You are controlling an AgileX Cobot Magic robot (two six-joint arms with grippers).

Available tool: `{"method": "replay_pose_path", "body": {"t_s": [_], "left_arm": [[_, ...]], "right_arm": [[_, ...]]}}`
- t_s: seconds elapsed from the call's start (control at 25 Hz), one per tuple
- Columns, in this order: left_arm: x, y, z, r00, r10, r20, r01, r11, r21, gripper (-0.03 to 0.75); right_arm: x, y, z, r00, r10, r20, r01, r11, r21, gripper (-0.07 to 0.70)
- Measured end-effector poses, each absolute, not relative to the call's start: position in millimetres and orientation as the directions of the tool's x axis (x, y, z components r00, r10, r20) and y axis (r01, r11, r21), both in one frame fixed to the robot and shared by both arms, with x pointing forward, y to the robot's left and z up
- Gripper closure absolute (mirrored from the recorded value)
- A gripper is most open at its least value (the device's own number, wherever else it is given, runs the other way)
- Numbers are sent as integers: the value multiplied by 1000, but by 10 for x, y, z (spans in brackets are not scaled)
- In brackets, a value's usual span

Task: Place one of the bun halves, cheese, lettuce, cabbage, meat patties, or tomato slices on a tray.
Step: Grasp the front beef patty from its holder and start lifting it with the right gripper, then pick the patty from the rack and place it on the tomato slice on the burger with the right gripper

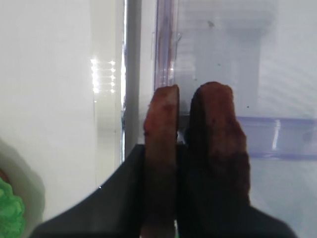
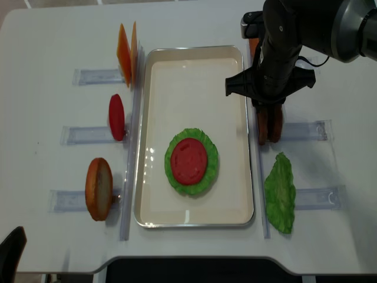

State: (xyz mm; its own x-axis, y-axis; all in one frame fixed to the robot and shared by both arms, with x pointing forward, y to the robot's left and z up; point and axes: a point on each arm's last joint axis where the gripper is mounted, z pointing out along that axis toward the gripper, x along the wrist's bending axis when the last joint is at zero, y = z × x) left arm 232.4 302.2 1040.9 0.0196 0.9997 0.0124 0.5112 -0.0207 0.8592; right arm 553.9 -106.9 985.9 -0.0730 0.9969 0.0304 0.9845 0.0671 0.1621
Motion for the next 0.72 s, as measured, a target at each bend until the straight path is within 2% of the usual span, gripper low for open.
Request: {"method": "replay_pose_path", "body": {"t_s": [0.72], "left_arm": [[2324, 3022, 10409, 20, 1000, 12, 511, -21, 859, 24]], "right_arm": [[5540, -1029, 10094, -61, 997, 39, 994, 57, 98, 520]]}}
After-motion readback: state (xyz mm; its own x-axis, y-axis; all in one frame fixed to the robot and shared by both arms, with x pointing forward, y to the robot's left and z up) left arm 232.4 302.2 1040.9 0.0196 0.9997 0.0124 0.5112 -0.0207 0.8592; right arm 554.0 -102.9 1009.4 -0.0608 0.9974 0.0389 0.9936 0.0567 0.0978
